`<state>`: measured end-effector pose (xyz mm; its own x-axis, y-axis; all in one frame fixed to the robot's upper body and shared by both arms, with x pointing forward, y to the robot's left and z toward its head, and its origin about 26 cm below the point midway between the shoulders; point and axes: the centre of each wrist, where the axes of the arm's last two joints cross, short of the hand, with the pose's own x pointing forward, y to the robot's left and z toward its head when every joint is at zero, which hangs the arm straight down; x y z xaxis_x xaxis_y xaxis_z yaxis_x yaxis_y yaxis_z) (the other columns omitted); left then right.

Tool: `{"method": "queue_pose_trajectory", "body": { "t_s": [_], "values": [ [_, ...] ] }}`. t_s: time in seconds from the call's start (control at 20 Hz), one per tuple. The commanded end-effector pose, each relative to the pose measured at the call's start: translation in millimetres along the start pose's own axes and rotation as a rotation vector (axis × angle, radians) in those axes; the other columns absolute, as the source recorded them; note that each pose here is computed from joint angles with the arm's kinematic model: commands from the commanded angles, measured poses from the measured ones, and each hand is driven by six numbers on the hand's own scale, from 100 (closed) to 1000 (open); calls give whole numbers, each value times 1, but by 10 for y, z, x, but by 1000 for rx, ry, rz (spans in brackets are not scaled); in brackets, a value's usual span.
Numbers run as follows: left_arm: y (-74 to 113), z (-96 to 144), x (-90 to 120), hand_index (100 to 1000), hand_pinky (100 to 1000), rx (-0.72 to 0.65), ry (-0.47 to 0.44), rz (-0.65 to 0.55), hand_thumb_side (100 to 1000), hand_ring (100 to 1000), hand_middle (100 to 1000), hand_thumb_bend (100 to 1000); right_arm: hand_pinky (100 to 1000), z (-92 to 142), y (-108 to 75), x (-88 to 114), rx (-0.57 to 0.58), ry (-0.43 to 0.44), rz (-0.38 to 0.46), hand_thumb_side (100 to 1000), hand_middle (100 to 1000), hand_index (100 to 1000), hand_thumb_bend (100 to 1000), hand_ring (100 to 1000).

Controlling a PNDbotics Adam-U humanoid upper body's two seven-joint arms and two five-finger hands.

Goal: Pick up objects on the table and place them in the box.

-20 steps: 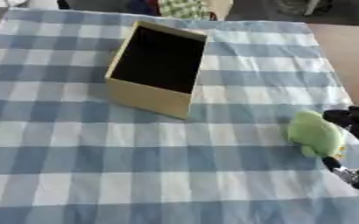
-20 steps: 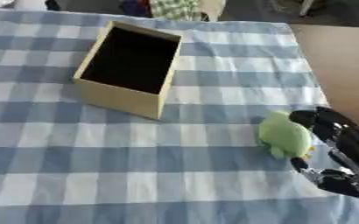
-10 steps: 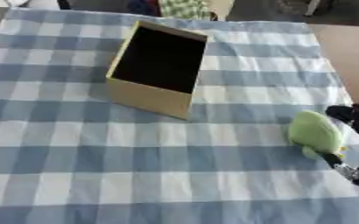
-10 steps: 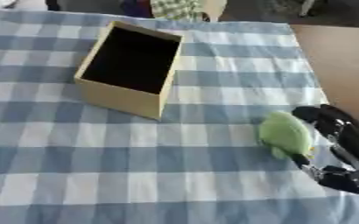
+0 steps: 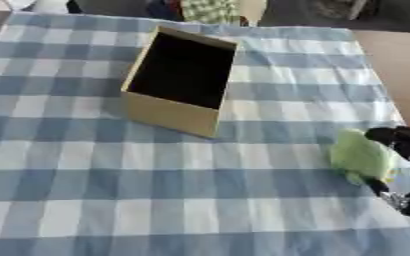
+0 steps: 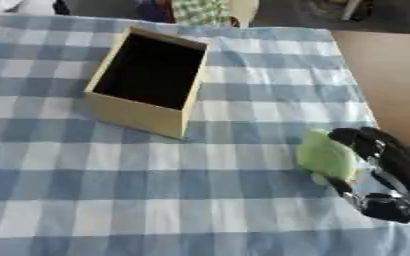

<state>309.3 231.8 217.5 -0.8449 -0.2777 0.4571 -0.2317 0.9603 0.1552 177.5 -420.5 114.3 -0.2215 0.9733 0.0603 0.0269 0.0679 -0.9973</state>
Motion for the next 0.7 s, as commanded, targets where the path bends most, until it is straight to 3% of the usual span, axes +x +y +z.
{"method": "queue_pose_trajectory", "body": {
  "t_s": [0.05,0.2,0.45,0.6,0.65,0.7],
  "values": [
    [7,-61,55,618,409,-7,-34,3,737,748,790,100,976,-31,-99,0,37,-11,14,100,888,987,243,906],
    [4,-59,55,618,408,-10,-33,5,738,748,790,100,967,-44,-102,7,62,-10,9,100,792,963,221,890],
    [2,-59,56,616,407,-12,-34,6,739,747,789,100,939,-74,-136,4,50,3,28,100,512,890,236,794],
    [1,-60,56,616,407,-13,-35,7,739,747,789,100,918,-88,-160,-1,28,21,83,100,452,851,229,732],
    [0,-59,56,615,407,-13,-34,8,739,747,789,100,866,-94,-161,2,17,21,101,100,394,755,207,623],
    [-1,-58,56,615,406,-14,-34,8,739,748,789,100,844,-101,-159,8,6,18,117,100,380,724,197,583]
  ]
}}
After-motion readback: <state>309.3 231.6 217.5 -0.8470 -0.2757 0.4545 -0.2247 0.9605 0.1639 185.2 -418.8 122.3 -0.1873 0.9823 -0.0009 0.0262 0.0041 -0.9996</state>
